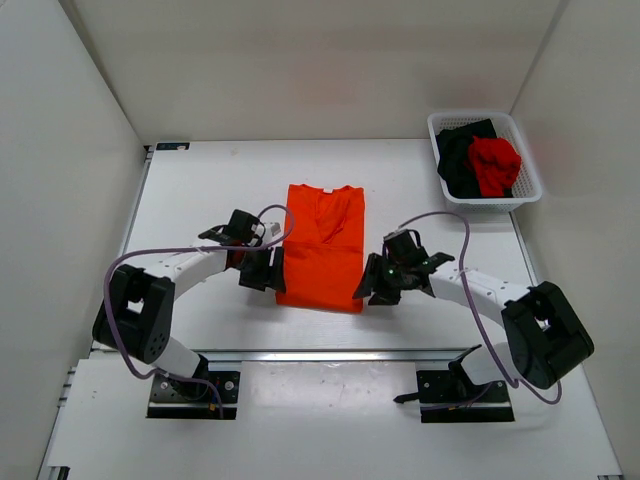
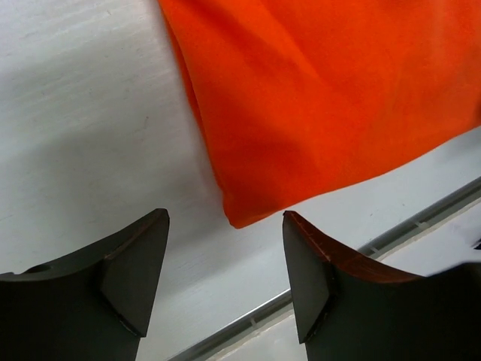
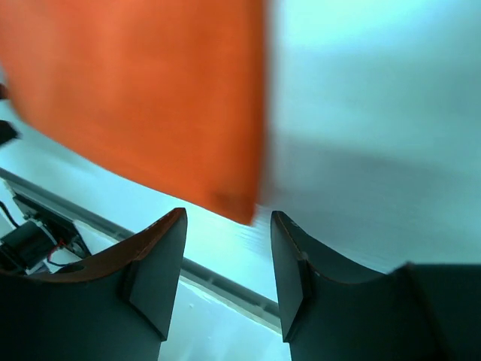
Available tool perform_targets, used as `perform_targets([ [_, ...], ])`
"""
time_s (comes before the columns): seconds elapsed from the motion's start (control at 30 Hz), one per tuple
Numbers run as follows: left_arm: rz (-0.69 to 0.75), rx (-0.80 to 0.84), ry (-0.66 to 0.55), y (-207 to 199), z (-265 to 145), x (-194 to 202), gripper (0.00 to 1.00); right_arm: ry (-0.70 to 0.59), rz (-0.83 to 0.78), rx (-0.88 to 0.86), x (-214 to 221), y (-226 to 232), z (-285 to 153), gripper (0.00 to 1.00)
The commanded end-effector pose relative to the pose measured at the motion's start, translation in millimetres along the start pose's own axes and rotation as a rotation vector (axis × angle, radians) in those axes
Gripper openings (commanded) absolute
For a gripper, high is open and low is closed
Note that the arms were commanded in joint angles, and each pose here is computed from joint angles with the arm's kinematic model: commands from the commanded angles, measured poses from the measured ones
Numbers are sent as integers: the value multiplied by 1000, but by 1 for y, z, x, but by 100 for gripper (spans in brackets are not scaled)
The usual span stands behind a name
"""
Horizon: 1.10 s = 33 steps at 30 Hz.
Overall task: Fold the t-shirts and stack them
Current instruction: Fold the folded rectangular tshirt in 1/3 of the way, then grab one side of the 2/3 rectangular tshirt with both arms
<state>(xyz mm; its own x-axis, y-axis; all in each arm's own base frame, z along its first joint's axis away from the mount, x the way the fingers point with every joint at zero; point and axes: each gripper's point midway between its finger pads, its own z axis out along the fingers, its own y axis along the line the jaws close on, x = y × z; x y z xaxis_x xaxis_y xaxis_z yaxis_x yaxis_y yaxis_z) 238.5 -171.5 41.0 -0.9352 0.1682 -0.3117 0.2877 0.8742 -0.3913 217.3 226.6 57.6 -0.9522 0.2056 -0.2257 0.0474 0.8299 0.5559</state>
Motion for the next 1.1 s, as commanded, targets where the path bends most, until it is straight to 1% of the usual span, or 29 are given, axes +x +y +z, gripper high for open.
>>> perform_targets([
  [0.0,-39,35,-5,-6,6,2,73,-12,90,-58,8,1,1,46],
  [0.13,-94,40,38,-2,15,15,72,-10,104,-84,11,-1,3,47],
  [0.23,-116,54,47,-1,17,18,69,35,110,-94,21,0,9,47],
  [0.33,-140,67,72,-3,22,27,62,47,120,-113,23,3,14,47],
  [0.43,-156,77,84,-4,22,28,47,55,145,-126,26,3,14,45],
  [0.53,-162,83,84,-3,23,32,43,46,159,-109,27,-3,12,44],
  [0.6,-164,88,92,-5,23,35,42,59,166,-105,32,-6,12,44],
  [0.67,-186,80,97,-2,25,38,42,69,173,-110,35,-5,12,44],
  [0.77,-219,90,109,-1,28,40,55,68,183,-101,35,-9,15,42],
  [0.83,-244,109,105,-1,29,38,55,66,184,-100,34,-9,16,41],
  [0.93,-249,97,109,3,30,37,51,34,191,-104,27,-10,16,42],
  [1.03,-268,100,117,5,33,37,44,37,215,-107,26,-14,18,40],
  [1.07,-270,90,116,7,34,35,40,36,206,-122,24,-10,18,39],
])
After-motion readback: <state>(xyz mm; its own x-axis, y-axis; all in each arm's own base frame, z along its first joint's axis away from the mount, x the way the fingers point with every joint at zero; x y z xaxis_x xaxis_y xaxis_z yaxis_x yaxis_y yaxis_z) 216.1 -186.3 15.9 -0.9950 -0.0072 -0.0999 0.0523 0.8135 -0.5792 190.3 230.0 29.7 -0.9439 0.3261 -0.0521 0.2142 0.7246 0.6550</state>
